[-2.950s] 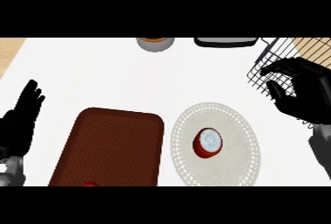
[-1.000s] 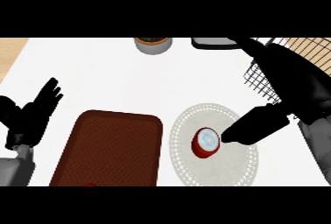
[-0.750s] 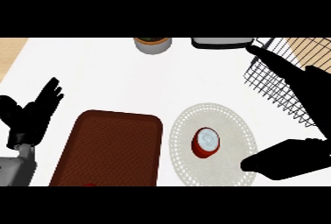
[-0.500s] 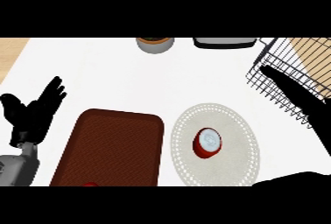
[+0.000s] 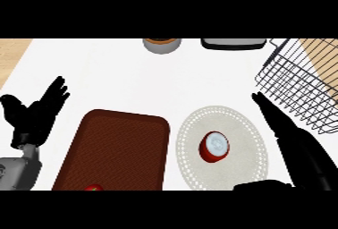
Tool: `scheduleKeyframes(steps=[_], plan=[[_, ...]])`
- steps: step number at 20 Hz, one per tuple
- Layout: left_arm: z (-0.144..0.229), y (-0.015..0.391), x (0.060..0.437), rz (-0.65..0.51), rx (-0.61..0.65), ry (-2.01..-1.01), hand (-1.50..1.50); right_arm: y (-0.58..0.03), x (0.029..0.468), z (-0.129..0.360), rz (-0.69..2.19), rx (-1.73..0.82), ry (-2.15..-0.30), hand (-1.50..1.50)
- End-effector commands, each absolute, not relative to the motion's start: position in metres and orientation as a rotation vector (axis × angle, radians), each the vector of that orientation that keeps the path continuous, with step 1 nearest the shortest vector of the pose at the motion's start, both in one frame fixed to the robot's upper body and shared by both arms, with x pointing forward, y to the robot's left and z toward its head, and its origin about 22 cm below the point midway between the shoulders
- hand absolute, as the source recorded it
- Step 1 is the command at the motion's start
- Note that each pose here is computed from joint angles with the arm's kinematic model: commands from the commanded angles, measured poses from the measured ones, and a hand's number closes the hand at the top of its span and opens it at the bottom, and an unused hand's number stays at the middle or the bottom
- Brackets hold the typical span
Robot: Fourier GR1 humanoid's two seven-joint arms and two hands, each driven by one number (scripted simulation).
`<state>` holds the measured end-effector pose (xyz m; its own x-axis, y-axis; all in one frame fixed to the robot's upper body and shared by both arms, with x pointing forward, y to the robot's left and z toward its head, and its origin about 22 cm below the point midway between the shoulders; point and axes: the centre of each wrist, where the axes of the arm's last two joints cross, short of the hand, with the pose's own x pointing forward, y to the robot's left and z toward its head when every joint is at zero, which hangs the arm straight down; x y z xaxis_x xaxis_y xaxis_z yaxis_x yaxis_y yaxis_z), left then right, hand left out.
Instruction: Pick the can from the placemat and place it in the basket
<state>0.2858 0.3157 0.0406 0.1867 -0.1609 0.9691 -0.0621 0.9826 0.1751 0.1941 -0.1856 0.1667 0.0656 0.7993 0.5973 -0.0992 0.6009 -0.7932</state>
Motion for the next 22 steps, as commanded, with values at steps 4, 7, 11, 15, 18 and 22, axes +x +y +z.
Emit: scheduleKeyframes(steps=[4,7,11,15,18,22], plan=[[0.039,0.312,0.294,-0.07,0.179,-1.375,0.0,-0.158,0.197,0.112,0.605,-0.616,-1.413,-1.5],[0.033,0.317,0.299,-0.08,0.196,-1.387,0.0,-0.168,0.233,0.089,0.625,-0.642,-1.368,-1.5],[0.048,0.303,0.303,-0.081,0.187,-1.385,0.0,-0.151,0.232,0.07,0.678,-0.637,-1.273,-1.5],[0.039,0.32,0.304,-0.07,0.181,-1.38,0.0,-0.167,0.226,0.042,0.729,-0.616,-1.219,-1.5],[0.04,0.309,0.273,-0.078,0.176,-1.389,0.0,-0.175,0.247,0.053,0.747,-0.629,-1.185,-1.5],[0.039,0.315,0.301,-0.082,0.178,-1.385,0.0,-0.166,0.235,0.046,0.732,-0.642,-1.228,-1.5]])
